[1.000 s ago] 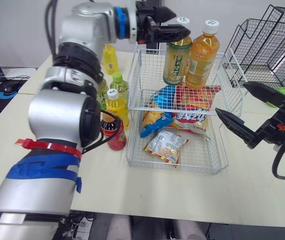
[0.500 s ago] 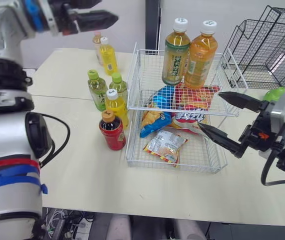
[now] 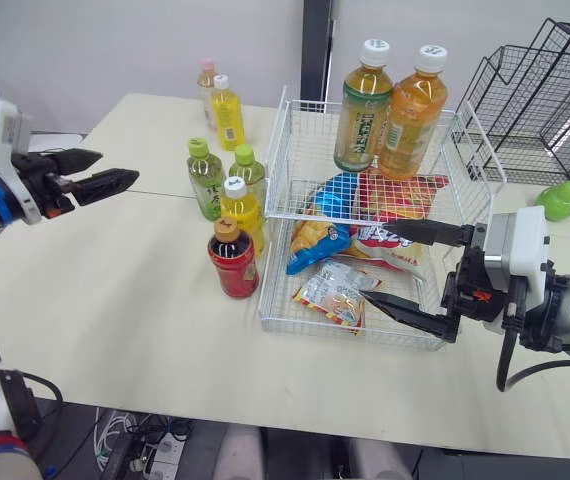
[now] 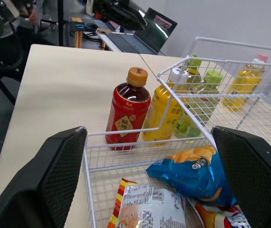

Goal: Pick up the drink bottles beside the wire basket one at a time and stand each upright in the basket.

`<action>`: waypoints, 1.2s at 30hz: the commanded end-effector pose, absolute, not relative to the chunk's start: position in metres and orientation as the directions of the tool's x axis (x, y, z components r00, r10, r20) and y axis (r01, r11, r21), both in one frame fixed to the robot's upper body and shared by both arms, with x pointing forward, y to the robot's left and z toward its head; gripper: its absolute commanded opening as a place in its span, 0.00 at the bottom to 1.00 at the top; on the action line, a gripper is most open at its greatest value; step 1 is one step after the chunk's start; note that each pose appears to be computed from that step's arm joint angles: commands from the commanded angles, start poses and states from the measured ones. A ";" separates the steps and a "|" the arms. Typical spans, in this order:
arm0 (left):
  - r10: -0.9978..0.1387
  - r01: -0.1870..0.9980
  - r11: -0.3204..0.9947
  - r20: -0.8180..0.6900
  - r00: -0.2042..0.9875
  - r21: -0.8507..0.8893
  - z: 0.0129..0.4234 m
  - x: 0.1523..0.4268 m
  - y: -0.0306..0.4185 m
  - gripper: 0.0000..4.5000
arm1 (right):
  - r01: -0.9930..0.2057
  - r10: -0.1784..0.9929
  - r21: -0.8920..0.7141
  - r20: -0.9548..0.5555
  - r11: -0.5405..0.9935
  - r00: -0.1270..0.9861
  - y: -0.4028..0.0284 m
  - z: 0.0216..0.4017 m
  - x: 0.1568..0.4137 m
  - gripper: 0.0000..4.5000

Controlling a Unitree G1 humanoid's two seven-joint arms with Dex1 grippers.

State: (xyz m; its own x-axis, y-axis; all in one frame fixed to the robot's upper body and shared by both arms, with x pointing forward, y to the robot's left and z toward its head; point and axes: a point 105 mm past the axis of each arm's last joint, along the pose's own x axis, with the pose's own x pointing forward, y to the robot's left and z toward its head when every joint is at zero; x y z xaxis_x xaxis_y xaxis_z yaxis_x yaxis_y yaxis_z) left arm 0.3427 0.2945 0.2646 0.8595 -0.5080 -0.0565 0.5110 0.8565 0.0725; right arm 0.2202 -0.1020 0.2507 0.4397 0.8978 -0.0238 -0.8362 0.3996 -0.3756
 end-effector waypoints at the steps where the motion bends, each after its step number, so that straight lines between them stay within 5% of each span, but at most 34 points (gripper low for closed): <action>1: -0.476 0.470 0.874 0.028 0.879 0.122 0.277 0.349 0.287 1.00 | -0.822 0.895 -0.389 0.016 0.416 0.445 -0.104 0.262 0.219 1.00; 20: -0.410 0.404 0.912 0.130 0.903 0.070 0.280 0.415 0.262 1.00 | -0.770 0.850 -0.398 0.050 0.499 0.525 -0.116 0.277 0.215 1.00; 36: -0.399 0.395 0.915 0.054 0.915 0.080 0.266 0.459 0.215 1.00 | -0.773 0.853 -0.393 0.061 0.498 0.519 -0.093 0.275 0.219 1.00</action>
State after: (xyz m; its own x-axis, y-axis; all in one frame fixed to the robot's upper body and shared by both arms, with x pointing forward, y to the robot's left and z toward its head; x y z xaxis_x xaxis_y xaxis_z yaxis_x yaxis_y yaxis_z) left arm 0.4578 0.2159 0.2516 0.9133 -0.4068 0.0200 0.4056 0.9128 0.0475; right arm 0.2209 -0.0937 0.2680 0.5113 0.8586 0.0367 -0.7963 0.4894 -0.3557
